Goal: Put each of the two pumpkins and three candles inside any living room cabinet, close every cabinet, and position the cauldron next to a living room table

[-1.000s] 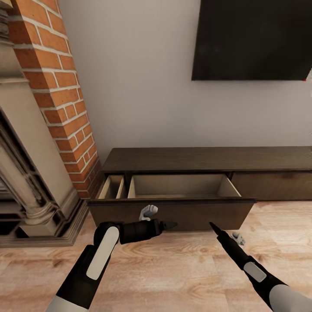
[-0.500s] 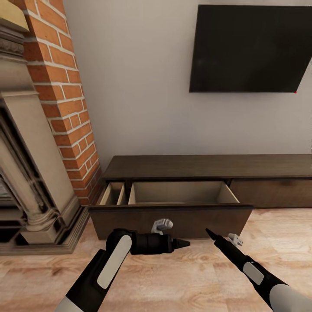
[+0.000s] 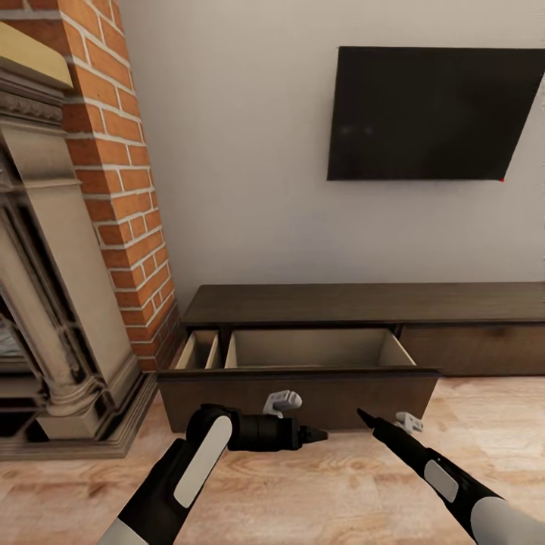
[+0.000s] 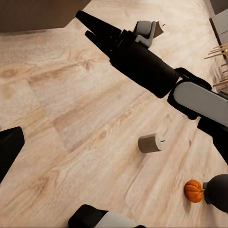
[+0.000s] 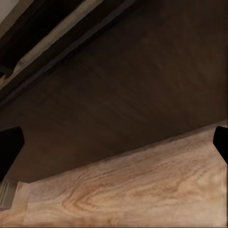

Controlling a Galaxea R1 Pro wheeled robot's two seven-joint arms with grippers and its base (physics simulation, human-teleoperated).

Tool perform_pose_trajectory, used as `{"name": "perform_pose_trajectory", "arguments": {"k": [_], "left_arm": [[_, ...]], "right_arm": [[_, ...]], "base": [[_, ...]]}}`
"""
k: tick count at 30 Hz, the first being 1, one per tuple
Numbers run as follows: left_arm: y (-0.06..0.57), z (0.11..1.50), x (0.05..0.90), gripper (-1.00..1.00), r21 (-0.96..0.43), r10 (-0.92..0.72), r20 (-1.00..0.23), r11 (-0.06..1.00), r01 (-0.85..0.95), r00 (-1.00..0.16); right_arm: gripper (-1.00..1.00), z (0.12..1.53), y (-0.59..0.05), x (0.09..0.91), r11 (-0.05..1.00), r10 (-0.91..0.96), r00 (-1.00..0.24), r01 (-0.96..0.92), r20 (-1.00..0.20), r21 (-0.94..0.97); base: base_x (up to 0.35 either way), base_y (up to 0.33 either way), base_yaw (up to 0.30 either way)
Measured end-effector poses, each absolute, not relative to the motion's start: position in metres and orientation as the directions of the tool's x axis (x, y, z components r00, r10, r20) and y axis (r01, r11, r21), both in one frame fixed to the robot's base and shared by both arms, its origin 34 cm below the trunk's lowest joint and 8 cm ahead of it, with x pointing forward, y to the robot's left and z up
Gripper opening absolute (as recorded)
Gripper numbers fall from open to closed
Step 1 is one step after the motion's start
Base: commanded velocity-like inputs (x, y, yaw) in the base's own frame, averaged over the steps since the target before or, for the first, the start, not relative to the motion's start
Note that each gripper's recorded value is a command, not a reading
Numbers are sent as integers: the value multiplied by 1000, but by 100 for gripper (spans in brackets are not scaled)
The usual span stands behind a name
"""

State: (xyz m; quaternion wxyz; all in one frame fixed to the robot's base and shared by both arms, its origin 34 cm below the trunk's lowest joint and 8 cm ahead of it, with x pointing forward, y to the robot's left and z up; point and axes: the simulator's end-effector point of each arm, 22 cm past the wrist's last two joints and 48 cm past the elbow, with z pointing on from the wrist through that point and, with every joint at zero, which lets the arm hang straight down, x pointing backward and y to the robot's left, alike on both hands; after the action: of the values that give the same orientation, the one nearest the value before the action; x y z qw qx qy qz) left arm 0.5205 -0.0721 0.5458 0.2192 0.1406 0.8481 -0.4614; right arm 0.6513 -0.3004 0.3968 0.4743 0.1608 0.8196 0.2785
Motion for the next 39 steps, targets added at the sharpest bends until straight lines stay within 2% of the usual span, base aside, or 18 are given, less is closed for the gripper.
{"name": "perform_pose_trajectory", "arguments": {"k": [14, 19, 27, 30, 34, 39], "left_arm": [[-66, 539, 517, 100, -703, 53, -480, 574, 420, -875], [-55, 518, 517, 100, -672, 83, -443, 629, 392, -893], [-43, 485, 506, 100, -648, 116, -357, 684, 335, -927], [-41, 477, 504, 100, -646, 117, -345, 691, 325, -931], [-38, 465, 498, 100, -643, 117, -316, 703, 303, -942], [-33, 456, 495, 100, -638, 110, -284, 720, 273, -953]], "right_arm": [[100, 404, -327, 642, 824, 512, -500, 56, -699, 564], [100, 385, -358, 625, 844, 516, -527, 180, -675, 505], [100, 387, -376, 617, 852, 512, -543, 225, -665, 472], [100, 380, -379, 611, 876, 471, -578, 220, -666, 428], [100, 369, -379, 599, 939, 328, -661, 148, -675, 312], [100, 378, -380, 600, 948, 301, -674, 134, -675, 289]], "base": [[0, 0, 0], [0, 0, 0], [0, 0, 0], [0, 0, 0], [0, 0, 0], [0, 0, 0]]}}
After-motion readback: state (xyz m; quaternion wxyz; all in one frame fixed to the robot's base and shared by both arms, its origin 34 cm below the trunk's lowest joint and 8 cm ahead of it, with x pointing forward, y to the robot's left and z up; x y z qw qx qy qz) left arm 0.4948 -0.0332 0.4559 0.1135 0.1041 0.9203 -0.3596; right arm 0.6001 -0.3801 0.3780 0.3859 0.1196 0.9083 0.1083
